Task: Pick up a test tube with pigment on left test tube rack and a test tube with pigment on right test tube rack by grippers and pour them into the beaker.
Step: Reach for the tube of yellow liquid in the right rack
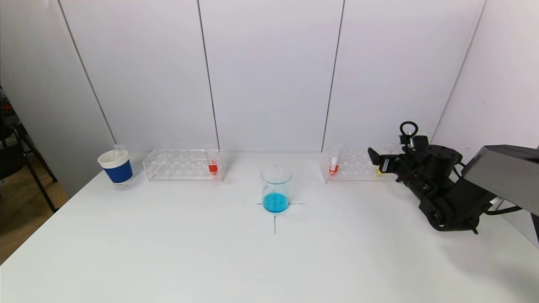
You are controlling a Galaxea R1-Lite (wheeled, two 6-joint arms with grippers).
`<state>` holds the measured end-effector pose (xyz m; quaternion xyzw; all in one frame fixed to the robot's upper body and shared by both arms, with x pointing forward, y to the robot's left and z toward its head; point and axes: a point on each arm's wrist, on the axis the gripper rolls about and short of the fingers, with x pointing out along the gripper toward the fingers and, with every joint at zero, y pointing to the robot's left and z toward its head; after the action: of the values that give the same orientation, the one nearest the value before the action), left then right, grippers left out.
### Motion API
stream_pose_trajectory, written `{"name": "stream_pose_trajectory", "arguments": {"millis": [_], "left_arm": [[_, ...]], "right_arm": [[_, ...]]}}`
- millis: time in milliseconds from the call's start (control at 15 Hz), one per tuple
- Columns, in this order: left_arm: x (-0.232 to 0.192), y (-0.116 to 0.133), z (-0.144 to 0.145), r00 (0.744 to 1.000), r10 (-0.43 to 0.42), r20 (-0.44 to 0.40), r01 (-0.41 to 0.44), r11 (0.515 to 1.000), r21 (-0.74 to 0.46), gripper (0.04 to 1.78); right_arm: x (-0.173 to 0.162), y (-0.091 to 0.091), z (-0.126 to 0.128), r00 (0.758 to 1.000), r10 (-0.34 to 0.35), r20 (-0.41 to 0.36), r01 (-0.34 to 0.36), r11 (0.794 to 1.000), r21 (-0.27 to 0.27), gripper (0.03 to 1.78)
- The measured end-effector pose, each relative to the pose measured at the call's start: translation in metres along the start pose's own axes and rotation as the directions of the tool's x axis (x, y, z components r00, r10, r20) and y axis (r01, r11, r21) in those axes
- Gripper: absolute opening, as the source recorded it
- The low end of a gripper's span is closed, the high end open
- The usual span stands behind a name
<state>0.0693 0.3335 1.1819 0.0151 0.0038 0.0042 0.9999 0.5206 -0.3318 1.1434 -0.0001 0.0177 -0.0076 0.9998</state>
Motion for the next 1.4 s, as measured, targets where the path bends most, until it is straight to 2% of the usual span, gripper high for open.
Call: {"name": "stream_pose_trajectory", "arguments": {"millis": [1400], "left_arm": [[0.0, 0.0, 0.0, 1.0, 0.0, 0.0, 0.0, 1.0, 0.0, 1.76]], "right_arm": [[-0.0004, 0.0004, -0.0091, 1.0, 0.001, -0.005, -0.001, 1.0, -0.001, 1.77]]}}
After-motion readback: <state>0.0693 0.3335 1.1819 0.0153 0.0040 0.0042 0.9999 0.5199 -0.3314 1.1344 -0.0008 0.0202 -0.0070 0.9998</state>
